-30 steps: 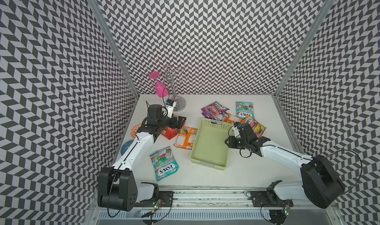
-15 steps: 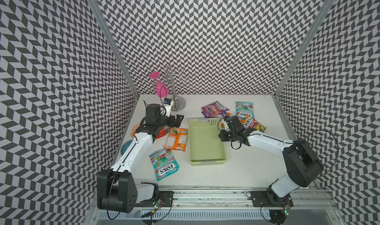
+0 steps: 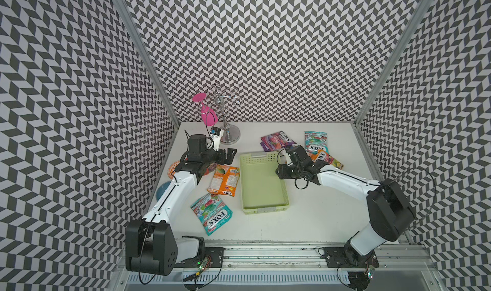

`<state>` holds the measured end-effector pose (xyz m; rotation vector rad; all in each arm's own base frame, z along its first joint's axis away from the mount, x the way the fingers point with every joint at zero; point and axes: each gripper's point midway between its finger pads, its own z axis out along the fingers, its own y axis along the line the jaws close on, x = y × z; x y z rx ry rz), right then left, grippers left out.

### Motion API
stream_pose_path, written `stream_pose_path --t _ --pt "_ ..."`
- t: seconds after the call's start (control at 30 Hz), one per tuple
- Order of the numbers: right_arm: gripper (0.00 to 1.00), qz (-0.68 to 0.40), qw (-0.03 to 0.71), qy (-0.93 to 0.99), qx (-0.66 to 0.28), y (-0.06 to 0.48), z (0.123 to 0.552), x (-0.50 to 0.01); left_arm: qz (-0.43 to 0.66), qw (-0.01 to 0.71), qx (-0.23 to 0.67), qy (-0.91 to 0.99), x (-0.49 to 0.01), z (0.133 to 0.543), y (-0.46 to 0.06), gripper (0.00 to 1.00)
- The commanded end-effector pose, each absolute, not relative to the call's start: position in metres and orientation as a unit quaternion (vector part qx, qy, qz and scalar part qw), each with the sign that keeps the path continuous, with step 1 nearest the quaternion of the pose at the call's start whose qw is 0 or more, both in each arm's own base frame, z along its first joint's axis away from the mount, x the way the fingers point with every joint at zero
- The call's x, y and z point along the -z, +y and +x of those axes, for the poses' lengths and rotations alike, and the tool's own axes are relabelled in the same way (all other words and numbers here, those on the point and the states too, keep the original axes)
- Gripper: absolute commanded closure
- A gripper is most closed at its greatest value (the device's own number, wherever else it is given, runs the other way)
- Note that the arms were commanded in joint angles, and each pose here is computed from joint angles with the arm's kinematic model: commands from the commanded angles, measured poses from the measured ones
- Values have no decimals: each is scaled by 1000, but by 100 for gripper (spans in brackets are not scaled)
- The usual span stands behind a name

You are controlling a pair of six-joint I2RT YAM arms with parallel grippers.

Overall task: Put the candies in the basket
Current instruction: Adjust the basket at the center of the board, then pick up the candy at the center of the board.

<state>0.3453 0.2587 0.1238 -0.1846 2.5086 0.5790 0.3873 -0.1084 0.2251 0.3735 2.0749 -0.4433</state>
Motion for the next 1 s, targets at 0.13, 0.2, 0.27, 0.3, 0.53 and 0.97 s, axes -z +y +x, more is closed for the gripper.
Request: stream_pose_path --t 0.13,0.2,0.27,0.3,0.53,0.97 --pt "40 -55 400 892 -203 258 405 -215 172 477 188 841 -225 383 -117 1" --pt "40 -48 400 893 -199 260 423 -213 175 480 184 840 -226 383 -118 1" --pt "40 -34 398 897 -189 256 448 -204 177 478 183 840 -226 382 -120 1" --pt "40 -23 397 899 -183 249 463 -198 178 478 183 840 -228 382 -120 1" --pt "32 -2 330 926 -183 231 517 -146 181 474 169 845 -216 379 -120 1" --pt "30 -3 371 913 -171 198 478 -182 138 387 14 912 -144 359 -46 5"
